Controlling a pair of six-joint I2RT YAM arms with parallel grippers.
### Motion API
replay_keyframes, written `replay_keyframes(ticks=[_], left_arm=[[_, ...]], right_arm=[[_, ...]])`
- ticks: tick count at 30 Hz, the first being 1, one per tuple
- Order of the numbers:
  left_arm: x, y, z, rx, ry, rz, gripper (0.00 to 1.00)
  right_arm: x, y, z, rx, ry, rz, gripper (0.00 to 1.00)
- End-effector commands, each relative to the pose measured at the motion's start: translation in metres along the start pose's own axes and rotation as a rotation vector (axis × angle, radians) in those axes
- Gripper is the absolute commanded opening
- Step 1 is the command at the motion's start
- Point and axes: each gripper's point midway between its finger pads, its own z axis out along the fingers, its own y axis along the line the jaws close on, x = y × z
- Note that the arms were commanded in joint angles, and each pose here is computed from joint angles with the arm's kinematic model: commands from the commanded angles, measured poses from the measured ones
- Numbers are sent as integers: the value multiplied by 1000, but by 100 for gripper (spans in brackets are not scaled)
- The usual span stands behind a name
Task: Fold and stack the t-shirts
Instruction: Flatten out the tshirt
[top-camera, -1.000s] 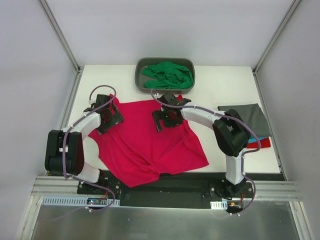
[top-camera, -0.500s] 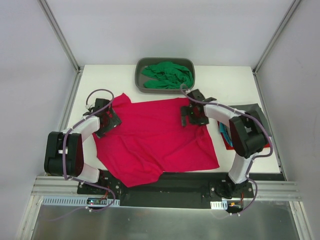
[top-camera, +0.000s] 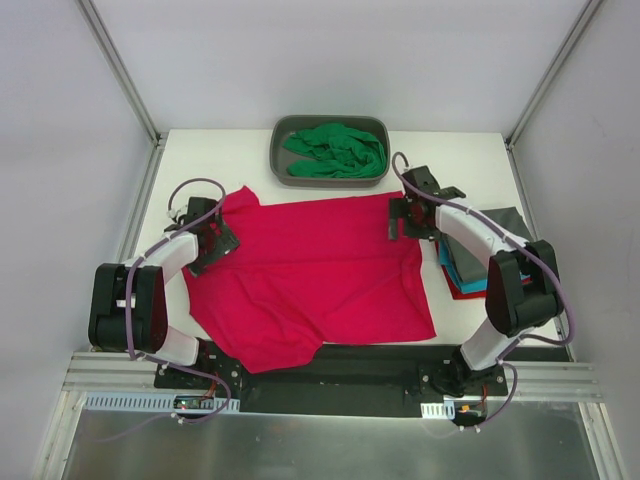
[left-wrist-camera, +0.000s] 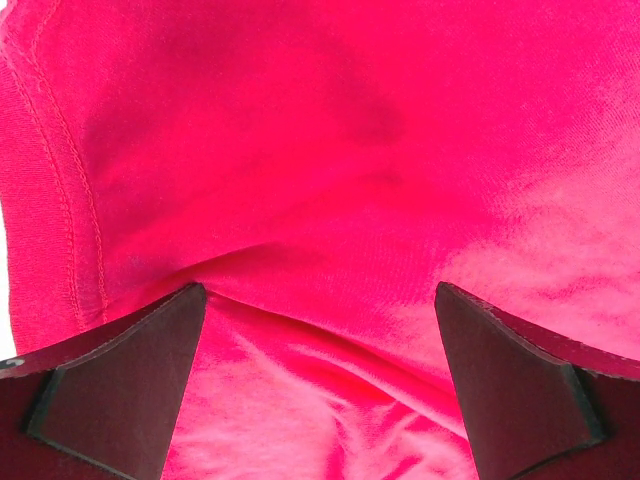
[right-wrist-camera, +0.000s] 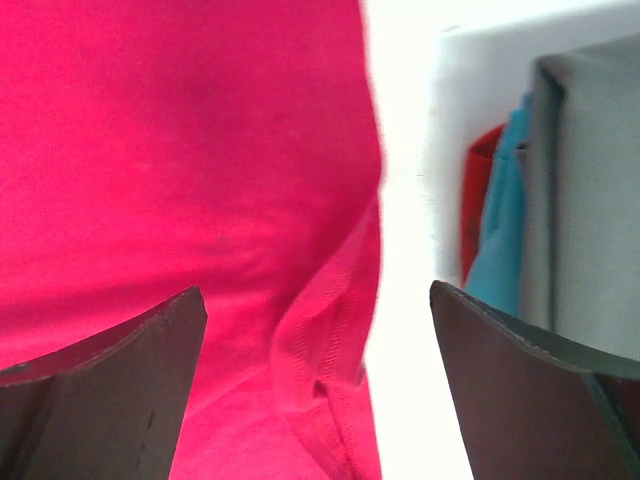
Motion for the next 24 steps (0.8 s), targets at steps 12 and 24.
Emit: replay_keyframes(ticks=[12,24], left_arm=[[1,5,3,-24,33,34,99],[3,8,5,-34,34,36,99]], right_arm=[[117,110,-21,-285,180,-161,96],[117,-41,-37,241,67,10,96]])
